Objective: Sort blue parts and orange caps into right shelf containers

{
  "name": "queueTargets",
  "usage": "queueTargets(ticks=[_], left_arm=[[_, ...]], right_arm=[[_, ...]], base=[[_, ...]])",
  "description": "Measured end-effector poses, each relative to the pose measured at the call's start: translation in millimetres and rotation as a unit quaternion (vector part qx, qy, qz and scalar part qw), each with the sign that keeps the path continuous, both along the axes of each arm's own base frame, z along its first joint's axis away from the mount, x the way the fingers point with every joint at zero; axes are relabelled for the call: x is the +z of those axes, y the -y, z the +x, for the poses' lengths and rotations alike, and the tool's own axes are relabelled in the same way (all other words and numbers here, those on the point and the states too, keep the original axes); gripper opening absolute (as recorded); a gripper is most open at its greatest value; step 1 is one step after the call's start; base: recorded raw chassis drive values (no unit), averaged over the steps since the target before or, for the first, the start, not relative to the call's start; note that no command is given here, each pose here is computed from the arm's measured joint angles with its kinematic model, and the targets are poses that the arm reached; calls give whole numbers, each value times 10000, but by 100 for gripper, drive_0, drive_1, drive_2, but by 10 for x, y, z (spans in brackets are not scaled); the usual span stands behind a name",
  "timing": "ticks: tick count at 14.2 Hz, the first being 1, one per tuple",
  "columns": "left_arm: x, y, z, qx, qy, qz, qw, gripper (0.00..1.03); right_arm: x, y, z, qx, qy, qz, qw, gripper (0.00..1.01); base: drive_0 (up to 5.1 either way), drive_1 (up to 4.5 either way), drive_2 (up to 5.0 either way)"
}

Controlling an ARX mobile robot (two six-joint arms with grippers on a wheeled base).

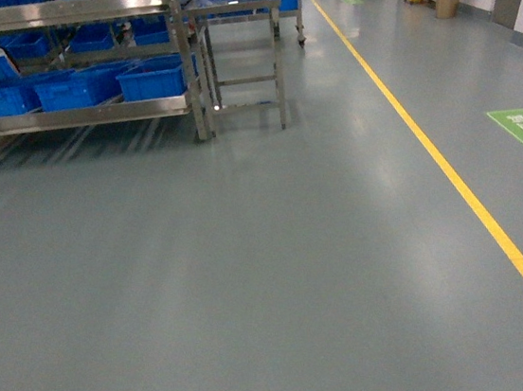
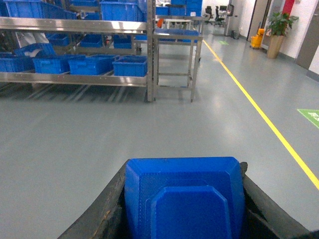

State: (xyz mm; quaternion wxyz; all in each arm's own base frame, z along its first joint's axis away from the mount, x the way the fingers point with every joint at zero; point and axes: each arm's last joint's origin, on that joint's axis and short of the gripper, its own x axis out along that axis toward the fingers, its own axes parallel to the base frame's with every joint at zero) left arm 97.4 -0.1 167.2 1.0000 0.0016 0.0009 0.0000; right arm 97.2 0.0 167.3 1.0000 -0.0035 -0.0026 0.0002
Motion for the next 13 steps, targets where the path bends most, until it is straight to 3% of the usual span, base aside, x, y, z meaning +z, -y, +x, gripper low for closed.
queueTargets(ticks=[13], left_arm=[[2, 0, 0, -4, 10, 0, 10000, 44]], right_arm=[[1, 0, 0, 0, 8, 0, 10000, 44]], base=[[0, 428, -429]])
